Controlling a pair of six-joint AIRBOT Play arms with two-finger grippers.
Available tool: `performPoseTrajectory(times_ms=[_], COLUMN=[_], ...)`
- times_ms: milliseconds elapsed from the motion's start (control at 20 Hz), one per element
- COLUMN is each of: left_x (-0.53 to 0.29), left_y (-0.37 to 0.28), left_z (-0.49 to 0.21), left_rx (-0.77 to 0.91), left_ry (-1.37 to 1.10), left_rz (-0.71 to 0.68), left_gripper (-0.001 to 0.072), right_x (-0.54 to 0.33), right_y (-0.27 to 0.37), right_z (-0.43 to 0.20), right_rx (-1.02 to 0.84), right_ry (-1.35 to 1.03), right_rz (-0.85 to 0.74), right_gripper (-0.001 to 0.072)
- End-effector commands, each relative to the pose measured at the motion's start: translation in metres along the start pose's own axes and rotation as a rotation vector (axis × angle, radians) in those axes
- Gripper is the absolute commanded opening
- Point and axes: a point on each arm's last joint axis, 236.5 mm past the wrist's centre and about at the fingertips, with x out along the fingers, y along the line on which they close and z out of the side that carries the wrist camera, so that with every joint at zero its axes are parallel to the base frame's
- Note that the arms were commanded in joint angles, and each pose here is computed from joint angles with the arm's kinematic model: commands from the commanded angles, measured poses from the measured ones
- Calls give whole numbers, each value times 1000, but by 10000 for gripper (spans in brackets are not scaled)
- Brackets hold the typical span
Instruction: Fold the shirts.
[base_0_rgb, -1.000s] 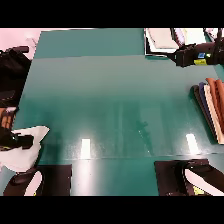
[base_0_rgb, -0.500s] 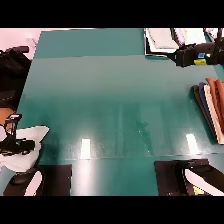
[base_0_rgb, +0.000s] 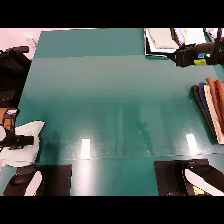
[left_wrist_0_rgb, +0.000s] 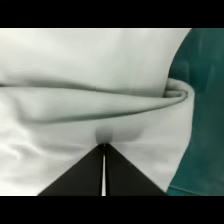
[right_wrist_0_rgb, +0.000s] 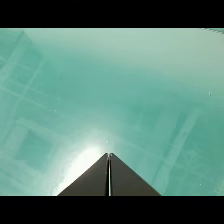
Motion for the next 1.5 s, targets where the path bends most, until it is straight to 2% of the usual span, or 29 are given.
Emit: performPoseTrajectory(times_ms=[0,150,300,400,600,650,700,1100,1150,1200,1250,1450], left_x=[-29,-92,-94,-70,-5,8,7,28,29,29,29,20], left_y=[9,15,13,9,0,-2,-2,-4,-4,-4,-4,-2], left_z=[33,82,75,51,0,-9,-3,3,3,3,6,15], left_rx=[-40,-37,-28,-19,22,29,17,29,32,32,33,20], left_ry=[-113,-300,-263,-155,13,34,31,51,56,55,43,23], left_rz=[11,5,-2,1,30,37,29,40,40,40,38,37], left_gripper=[22,22,35,690,699,698,665,668,539,252,19,23], right_x=[0,0,0,0,0,0,0,0,0,0,0,0], right_y=[1,1,1,0,0,0,0,-1,-1,-1,-1,-1], right_z=[0,0,0,0,0,0,1,5,5,5,5,5], right_rx=[-1,-1,-1,-1,-1,-1,-1,-1,-1,-1,-1,-1], right_ry=[-2,-2,-2,-1,-1,-1,-5,-19,-19,-19,-20,-21], right_rz=[1,1,1,0,0,0,-1,-4,-5,-5,-5,-4], right_gripper=[20,20,20,20,20,20,20,20,20,20,20,20])
